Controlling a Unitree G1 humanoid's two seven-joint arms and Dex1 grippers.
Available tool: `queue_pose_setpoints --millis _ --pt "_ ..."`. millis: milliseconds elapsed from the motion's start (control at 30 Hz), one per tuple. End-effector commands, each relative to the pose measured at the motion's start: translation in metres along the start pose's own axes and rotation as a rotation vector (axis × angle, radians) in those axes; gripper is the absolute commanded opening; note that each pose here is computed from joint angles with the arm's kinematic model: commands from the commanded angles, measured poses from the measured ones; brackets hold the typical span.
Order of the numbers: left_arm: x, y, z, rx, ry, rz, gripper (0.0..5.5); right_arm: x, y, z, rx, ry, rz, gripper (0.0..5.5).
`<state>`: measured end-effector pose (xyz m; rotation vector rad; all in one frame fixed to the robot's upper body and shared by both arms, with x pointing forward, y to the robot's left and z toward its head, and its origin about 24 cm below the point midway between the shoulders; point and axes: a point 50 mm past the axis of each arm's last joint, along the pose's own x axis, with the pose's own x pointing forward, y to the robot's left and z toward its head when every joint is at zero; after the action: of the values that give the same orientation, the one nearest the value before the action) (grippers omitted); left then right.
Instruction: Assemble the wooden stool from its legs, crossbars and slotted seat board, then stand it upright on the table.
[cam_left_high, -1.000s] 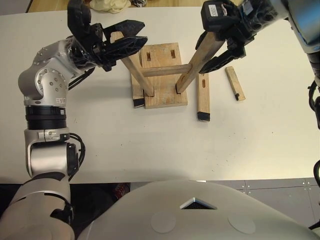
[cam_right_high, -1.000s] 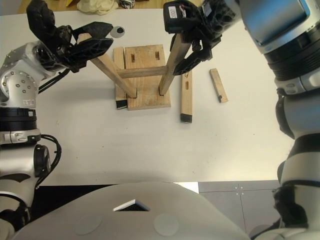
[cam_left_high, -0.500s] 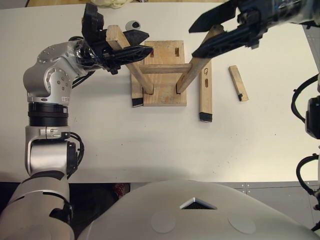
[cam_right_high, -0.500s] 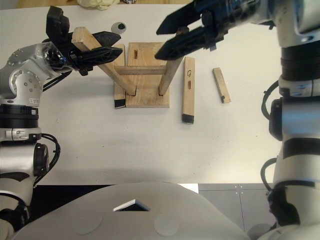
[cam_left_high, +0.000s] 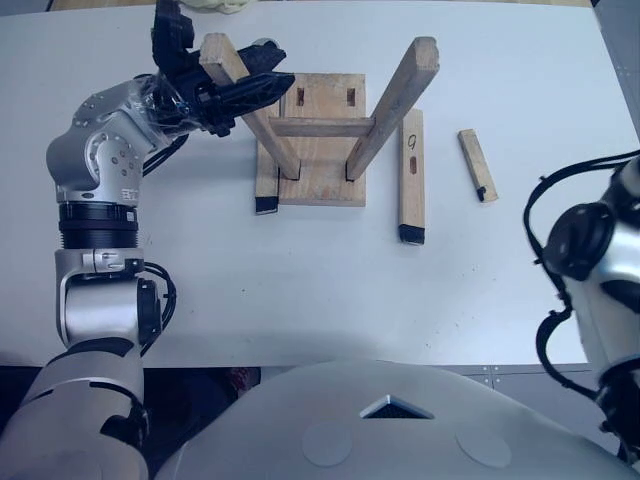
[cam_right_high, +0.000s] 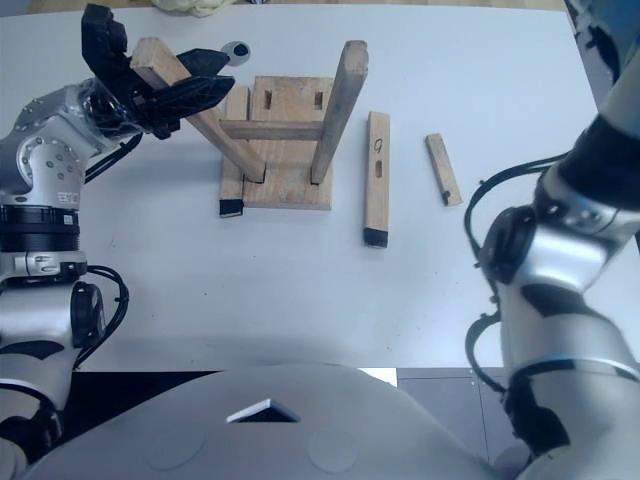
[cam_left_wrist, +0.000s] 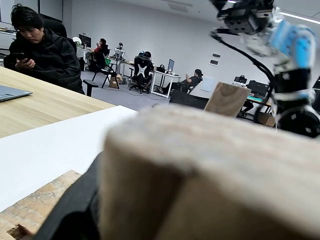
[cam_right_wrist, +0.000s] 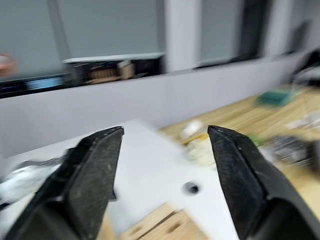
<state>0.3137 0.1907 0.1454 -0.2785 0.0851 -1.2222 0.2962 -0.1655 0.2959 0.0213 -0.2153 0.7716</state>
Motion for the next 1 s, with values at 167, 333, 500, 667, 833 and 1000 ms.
queue_pose_setpoints --millis 167,333,500,667,833,1000 --pt "-0.008 0.007 -0.010 -0.029 0.029 0.185 2.37 -0.010 0.044 -0.035 -0.795 -0.010 -0.332 1.55" --pt "-0.002 0.008 -0.011 -0.034 0.032 0.175 2.37 -0.001 0.072 -0.068 -0.691 0.053 -0.156 0.61" --pt "0.002 0.008 -0.018 -0.042 0.055 0.166 2.37 0.013 0.090 -0.085 -0.684 0.132 0.035 0.01" --pt "0.008 0.007 -0.023 -0.052 0.058 0.160 2.37 0.018 0.099 -0.103 -0.700 0.248 0.137 0.01" --pt "0.013 0.004 -0.026 -0.059 0.055 0.143 2.37 0.024 0.109 -0.138 -0.699 0.413 0.201 0.01" --pt "0.017 0.002 -0.029 -0.066 0.039 0.125 2.37 0.029 0.111 -0.169 -0.718 0.545 0.213 0.01"
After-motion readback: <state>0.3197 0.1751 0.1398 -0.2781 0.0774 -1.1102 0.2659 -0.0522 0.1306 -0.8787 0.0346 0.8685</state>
